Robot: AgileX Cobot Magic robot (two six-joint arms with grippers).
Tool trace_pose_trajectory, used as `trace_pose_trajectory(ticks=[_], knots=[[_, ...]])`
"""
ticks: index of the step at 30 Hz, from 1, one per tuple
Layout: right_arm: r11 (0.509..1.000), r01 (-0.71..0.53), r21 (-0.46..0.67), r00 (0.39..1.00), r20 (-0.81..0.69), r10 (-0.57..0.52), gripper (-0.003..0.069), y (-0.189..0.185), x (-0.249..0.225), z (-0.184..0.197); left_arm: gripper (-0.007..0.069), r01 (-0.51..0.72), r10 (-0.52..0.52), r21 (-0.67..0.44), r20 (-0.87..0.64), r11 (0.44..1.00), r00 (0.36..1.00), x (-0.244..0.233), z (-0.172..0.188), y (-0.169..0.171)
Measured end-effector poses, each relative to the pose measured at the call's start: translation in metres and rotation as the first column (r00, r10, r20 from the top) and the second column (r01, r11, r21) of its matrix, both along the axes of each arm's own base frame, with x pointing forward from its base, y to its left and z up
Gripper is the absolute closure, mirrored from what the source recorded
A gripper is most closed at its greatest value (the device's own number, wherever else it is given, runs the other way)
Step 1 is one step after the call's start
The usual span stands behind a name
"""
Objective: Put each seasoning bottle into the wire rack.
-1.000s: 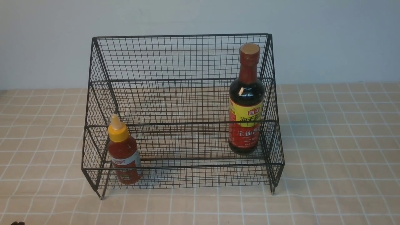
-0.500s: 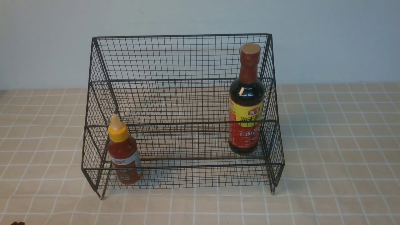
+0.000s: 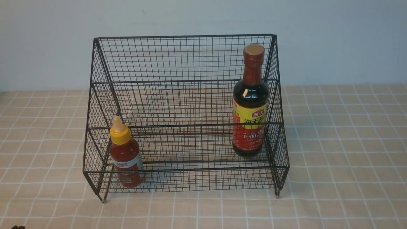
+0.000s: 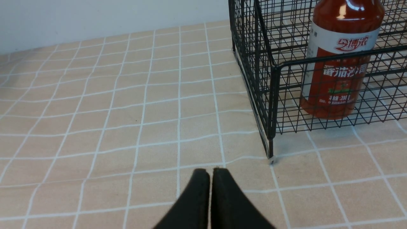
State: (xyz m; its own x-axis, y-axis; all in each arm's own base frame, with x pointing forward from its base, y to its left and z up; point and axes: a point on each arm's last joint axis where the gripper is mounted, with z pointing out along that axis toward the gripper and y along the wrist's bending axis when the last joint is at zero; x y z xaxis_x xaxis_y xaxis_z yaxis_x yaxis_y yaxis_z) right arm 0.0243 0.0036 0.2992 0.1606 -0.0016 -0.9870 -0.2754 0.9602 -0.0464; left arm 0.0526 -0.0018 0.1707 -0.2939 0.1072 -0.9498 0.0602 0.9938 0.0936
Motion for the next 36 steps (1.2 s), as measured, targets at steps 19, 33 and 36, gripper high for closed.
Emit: trace_pose_trajectory(ticks=[19, 33, 36], knots=[[0.942, 0.326, -0.083, 0.877, -0.345, -0.335, 0.0672, -0.008, 0.03, -0.117, 0.0632, 0.0, 0.0, -0.001, -0.002, 1.0, 1.0, 0.0, 0.0, 0.0], [0.942, 0.326, -0.083, 0.877, -0.344, -0.334, 0.0672, -0.008, 0.03, -0.117, 0.0632, 0.0, 0.0, -0.001, -0.002, 1.0, 1.0, 0.0, 0.0, 0.0], [0.942, 0.326, -0.083, 0.877, -0.344, -0.334, 0.0672, -0.008, 0.03, -0.117, 0.0632, 0.0, 0.0, -0.001, -0.002, 1.0, 1.0, 0.0, 0.0, 0.0]])
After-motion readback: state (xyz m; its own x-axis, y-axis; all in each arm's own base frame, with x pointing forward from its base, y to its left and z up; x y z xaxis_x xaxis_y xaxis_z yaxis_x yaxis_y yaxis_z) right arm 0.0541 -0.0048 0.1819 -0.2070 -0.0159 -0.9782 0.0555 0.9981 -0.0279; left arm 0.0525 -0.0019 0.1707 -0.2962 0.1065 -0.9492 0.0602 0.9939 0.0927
